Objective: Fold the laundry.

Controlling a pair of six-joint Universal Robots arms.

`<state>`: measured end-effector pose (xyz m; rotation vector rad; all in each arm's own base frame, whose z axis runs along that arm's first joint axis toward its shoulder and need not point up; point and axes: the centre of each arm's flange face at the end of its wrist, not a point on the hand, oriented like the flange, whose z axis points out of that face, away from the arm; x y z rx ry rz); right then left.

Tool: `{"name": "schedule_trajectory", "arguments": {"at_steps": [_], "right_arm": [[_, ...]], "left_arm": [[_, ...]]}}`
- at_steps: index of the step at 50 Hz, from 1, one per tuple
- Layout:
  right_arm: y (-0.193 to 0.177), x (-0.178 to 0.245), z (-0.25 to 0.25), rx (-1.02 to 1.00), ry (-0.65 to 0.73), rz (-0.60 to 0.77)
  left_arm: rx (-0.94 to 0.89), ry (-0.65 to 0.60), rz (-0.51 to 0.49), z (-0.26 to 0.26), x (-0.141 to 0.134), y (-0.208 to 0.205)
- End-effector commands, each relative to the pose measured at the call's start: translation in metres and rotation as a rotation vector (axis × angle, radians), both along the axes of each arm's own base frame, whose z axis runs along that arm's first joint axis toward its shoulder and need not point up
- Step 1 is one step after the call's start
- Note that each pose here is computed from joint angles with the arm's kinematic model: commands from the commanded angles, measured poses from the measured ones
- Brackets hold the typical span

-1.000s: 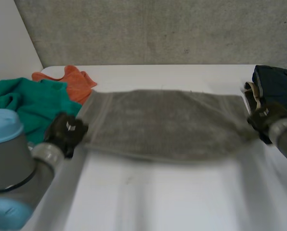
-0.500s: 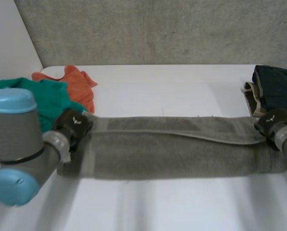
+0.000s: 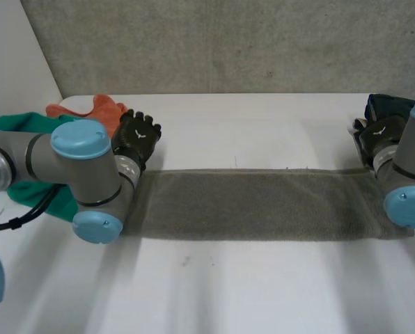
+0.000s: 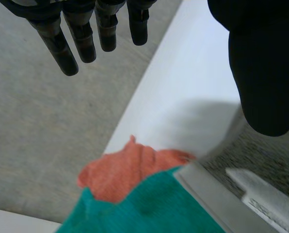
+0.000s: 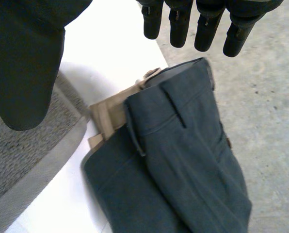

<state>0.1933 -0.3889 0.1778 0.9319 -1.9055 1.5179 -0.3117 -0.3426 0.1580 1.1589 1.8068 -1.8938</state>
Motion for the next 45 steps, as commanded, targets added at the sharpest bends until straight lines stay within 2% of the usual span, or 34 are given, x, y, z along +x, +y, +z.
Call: {"name": "schedule_trajectory", "arguments": {"at_steps": [1, 8, 16, 20, 28, 38, 45], "right_arm": [[0.022, -0.005, 0.024, -0.016, -0.085, -0.005], [0.057, -0.014, 0.053, -0.010, -0.178, 0.072], [0.089, -0.046, 0.014, 0.211, -0.275, 0.118], [0.096, -0.057, -0.005, 0.271, -0.315, 0.118], [0.087, -0.069, -0.025, 0.225, -0.323, 0.117], [0.073, -0.077, -0.050, 0.260, -0.318, 0.085], [0.053, -0.121, -0.042, 0.192, -0.270, -0.072]], "left_arm": [[-0.045, 0.031, -0.006, 0.035, 0.008, 0.023], [-0.056, 0.058, -0.014, 0.060, 0.023, 0.054], [0.032, 0.161, -0.017, 0.056, 0.035, 0.082], [0.066, 0.170, -0.012, 0.048, 0.038, 0.086], [0.095, 0.159, -0.009, 0.038, 0.039, 0.088], [0.096, 0.158, -0.007, 0.036, 0.039, 0.088], [0.089, 0.164, -0.010, 0.037, 0.039, 0.088]]}}
